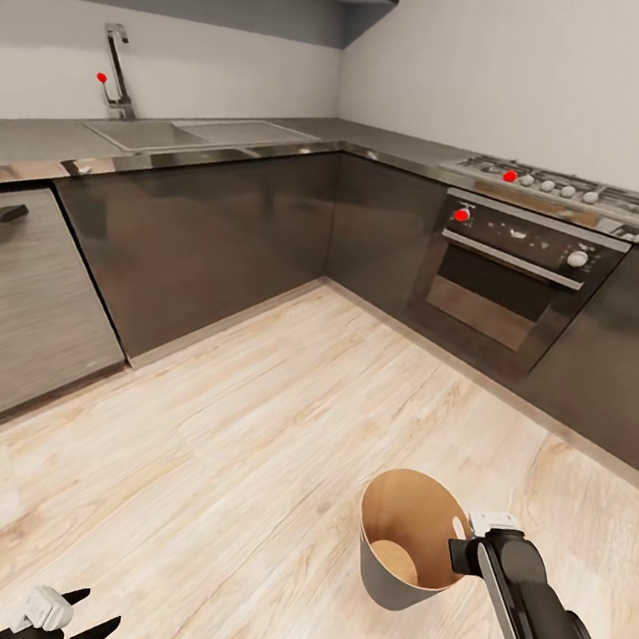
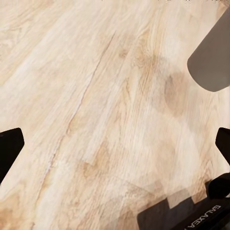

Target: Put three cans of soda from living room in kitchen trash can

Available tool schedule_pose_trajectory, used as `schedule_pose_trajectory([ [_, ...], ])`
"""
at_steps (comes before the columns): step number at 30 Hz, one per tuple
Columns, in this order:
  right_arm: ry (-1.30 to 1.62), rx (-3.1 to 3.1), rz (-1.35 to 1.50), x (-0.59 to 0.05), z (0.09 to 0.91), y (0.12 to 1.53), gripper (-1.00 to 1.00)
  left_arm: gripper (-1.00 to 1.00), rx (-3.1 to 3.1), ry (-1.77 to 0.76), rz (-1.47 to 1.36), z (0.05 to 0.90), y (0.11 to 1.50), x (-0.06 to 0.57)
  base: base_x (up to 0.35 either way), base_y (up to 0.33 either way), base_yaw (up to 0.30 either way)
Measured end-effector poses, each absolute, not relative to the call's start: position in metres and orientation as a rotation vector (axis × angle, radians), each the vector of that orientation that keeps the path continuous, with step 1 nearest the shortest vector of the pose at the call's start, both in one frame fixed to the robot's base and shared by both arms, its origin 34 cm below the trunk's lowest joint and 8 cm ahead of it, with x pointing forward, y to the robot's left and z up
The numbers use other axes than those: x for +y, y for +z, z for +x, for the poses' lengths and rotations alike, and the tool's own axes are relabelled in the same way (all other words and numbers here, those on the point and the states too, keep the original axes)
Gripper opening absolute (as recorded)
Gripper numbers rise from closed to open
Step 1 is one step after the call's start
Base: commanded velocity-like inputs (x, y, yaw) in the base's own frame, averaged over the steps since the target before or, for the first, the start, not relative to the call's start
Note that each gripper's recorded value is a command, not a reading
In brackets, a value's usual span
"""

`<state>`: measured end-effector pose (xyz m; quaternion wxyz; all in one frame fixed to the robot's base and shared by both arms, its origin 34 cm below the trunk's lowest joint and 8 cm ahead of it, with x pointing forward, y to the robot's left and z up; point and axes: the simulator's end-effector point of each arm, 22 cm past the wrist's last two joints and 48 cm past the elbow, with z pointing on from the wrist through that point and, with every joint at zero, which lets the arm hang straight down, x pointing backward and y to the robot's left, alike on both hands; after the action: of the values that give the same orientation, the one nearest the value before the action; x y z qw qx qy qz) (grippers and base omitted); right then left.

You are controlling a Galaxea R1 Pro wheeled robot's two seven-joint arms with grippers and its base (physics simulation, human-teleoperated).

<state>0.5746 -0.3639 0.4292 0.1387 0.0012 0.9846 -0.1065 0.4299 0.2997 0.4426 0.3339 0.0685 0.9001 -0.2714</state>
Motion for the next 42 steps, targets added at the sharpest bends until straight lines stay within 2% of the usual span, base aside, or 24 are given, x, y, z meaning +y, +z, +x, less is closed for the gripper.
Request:
schedule_pose_trajectory([
  [42, -0.301, 2.778, 0.012, -0.363, 0.588, 0.462, -1.00, 1.00, 2.284, -0.691, 0.200, 0.442, 0.465, 0.300, 0.000, 0.000, 0.000],
])
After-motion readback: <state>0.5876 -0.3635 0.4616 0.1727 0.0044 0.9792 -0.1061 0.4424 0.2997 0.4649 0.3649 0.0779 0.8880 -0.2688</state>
